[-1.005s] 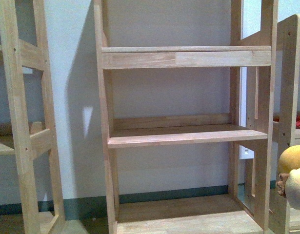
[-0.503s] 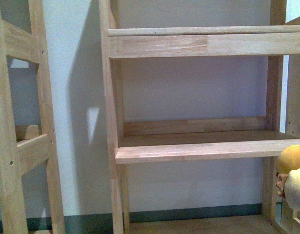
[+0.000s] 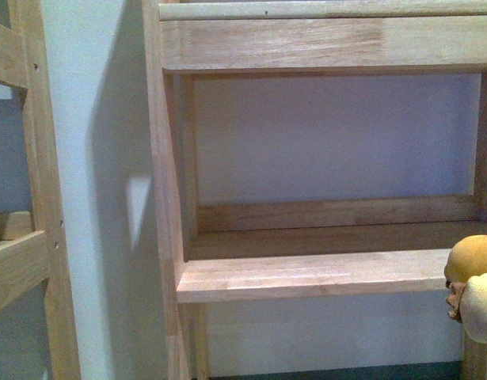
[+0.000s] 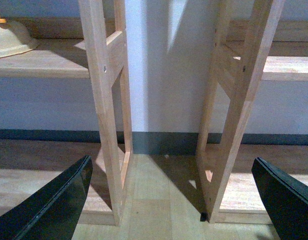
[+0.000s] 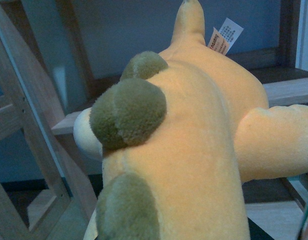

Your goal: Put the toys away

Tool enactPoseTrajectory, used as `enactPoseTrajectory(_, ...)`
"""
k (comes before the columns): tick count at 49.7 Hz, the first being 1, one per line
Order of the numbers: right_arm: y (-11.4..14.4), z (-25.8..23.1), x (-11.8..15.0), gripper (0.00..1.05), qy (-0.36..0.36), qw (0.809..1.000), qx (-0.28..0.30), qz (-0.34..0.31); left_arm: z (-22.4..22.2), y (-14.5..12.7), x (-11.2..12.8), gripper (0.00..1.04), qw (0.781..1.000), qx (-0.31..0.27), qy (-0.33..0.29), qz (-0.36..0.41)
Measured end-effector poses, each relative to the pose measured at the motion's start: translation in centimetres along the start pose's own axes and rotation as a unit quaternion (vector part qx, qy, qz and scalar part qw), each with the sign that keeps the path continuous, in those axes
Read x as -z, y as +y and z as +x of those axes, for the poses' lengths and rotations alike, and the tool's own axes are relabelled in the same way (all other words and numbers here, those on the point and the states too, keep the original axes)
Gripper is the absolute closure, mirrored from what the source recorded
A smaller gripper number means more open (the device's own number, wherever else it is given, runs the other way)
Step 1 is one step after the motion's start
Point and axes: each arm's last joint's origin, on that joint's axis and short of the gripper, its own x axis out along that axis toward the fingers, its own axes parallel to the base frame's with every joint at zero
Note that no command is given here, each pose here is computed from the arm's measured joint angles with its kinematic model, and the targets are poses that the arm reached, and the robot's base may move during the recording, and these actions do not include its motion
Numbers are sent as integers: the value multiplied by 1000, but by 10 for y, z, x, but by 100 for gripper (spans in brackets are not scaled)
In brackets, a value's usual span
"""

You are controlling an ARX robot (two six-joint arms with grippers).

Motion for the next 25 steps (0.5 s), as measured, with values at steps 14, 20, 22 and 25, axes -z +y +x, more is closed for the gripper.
enactPoseTrajectory(14, 0, 0, 0, 85, 0, 1000, 0, 0, 0, 0, 0, 6, 1000, 0, 0, 0)
enactPoseTrajectory(20, 0, 0, 0, 85, 0, 1000, 0, 0, 0, 0, 0, 6, 1000, 0, 0, 0)
enactPoseTrajectory(22, 0, 0, 0, 85, 0, 1000, 0, 0, 0, 0, 0, 6, 1000, 0, 0, 0)
enactPoseTrajectory(25, 0, 0, 0, 85, 0, 1000, 0, 0, 0, 0, 0, 6, 1000, 0, 0, 0)
